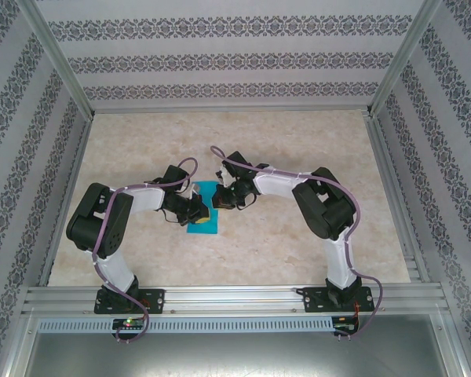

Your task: Fold a paper plane with a square sheet of paper (pick it up from the middle)

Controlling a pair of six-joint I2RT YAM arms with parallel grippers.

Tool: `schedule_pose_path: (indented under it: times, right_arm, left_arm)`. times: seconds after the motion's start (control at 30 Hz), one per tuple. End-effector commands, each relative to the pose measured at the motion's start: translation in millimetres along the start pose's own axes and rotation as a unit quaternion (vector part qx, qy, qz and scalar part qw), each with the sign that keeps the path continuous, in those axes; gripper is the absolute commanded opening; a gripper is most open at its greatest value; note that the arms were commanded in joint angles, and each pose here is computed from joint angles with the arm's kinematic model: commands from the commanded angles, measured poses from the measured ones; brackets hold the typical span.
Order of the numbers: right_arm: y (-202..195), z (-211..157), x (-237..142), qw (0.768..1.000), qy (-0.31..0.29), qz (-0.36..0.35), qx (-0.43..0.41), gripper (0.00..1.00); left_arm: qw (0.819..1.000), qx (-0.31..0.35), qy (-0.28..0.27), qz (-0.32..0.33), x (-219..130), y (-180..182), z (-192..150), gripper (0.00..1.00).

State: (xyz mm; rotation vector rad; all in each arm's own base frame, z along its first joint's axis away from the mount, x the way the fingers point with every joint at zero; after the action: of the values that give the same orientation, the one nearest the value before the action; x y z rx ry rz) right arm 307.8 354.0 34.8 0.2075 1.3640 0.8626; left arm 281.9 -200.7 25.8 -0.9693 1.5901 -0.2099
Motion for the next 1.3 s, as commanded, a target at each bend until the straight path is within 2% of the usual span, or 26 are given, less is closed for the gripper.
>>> schedule_pose_path:
  times: [0.0, 0.23, 0.43, 0.7, 1.27]
  right_arm:
    - [-6.6, -9.1, 10.3, 1.0, 0.024, -0.01, -0.005, 0.05]
    - [-29.9, -29.1, 19.3, 0.997, 0.063, -0.052, -0.008, 0.04]
    - [-47.2, -42.5, 19.9, 0.992, 0.088, -0.09, -0.015, 0.03]
    - [-48.5, -41.5, 20.4, 0.991, 0.086, -0.097, -0.017, 0.03]
    - [-62.6, -52.6, 17.7, 0.985, 0.107, -0.13, -0.024, 0.02]
  left_arm:
    - [0.999, -0.013, 0.009, 0.04, 4.8, 17.7, -5.4, 0.08]
    - [1.0, 0.013, -0.008, 0.008, -7.4, -6.6, -1.9, 0.08]
    - [0.997, 0.048, -0.051, -0.028, -30.0, -30.0, 6.9, 0.11]
    - [0.999, 0.019, -0.031, 0.01, -11.8, -4.2, 11.1, 0.09]
    - [0.994, -0.016, -0.023, 0.105, -3.3, 53.6, 5.6, 0.05]
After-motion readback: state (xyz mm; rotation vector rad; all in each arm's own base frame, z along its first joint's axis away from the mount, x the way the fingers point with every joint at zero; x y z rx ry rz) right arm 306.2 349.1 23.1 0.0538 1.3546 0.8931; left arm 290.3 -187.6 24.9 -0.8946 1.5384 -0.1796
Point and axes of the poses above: each hand's point on the last joint's axis, 136 mm out from that joint toward the fingers, its own x axis out along the fingers, its own y axis along the line the jaws close on, z = x × y, the point moved 1 cm from there along -x, back along the fingers, and after that the axes turned 15 degrees about -x, right-handed, at the moved point
